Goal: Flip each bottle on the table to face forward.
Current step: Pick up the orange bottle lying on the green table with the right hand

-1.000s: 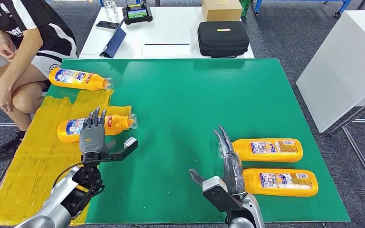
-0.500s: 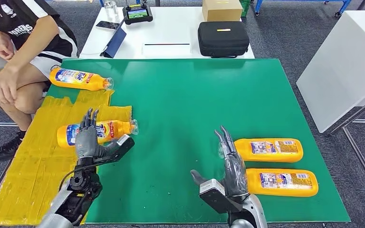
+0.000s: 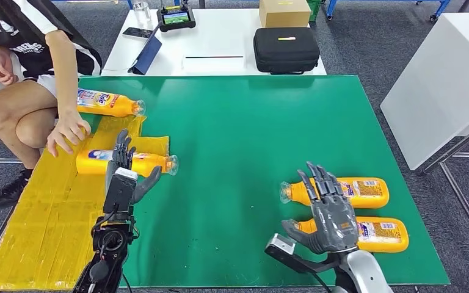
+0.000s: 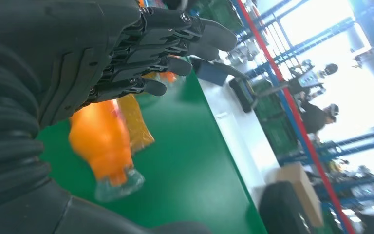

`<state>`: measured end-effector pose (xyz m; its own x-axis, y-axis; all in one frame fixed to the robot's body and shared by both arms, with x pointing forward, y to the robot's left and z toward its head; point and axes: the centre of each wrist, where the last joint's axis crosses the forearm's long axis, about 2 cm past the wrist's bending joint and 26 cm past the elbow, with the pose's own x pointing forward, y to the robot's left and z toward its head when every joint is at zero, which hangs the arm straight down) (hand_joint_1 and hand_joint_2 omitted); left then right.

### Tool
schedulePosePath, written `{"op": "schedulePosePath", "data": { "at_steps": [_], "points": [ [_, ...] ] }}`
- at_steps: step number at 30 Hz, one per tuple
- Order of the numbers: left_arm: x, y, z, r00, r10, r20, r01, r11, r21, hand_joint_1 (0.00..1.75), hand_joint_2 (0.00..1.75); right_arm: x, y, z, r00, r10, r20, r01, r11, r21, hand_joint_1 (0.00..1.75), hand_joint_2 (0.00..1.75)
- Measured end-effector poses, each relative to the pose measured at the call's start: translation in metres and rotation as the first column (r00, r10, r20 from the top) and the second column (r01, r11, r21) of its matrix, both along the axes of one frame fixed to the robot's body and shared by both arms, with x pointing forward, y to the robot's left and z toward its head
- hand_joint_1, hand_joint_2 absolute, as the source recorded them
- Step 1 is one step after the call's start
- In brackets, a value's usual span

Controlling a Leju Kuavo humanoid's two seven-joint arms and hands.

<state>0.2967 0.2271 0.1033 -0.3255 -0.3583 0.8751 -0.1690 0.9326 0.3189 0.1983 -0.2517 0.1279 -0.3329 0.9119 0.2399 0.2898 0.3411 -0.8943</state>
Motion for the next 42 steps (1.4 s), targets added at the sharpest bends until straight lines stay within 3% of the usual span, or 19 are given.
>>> {"op": "schedulePosePath", "data": {
  "at_steps": [9,17,21,23,42],
  "points": [
    [-0.006,-0.003,0.005,1.0,-0.02,0.024,0.02,0.999,-0.026,0.0,1.75,-0.006,-0.029,0.009,0.999,-0.038,0.016,0.039,0.998,-0.044,0.0,1.75],
    [-0.008,-0.006,0.004,0.998,-0.062,0.009,0.062,0.995,-0.072,0.0,1.75,-0.01,-0.045,0.006,0.997,-0.033,-0.076,0.028,0.997,-0.072,0.0,1.75],
    [-0.012,-0.012,0.002,0.989,-0.148,0.003,0.147,0.978,-0.148,0.0,1.75,-0.012,-0.092,0.003,0.981,-0.017,-0.195,-0.004,0.994,-0.108,0.0,1.75],
    [-0.012,-0.013,0.002,0.987,-0.163,0.002,0.161,0.975,-0.151,0.0,1.75,-0.009,-0.101,0.005,0.98,-0.021,-0.196,-0.002,0.993,-0.115,0.0,1.75],
    [-0.012,-0.022,0.002,0.98,-0.2,0.002,0.197,0.965,-0.174,0.0,1.75,0.015,-0.123,0.005,0.982,-0.131,-0.134,0.099,0.97,-0.222,0.0,1.75]
  ]
}}
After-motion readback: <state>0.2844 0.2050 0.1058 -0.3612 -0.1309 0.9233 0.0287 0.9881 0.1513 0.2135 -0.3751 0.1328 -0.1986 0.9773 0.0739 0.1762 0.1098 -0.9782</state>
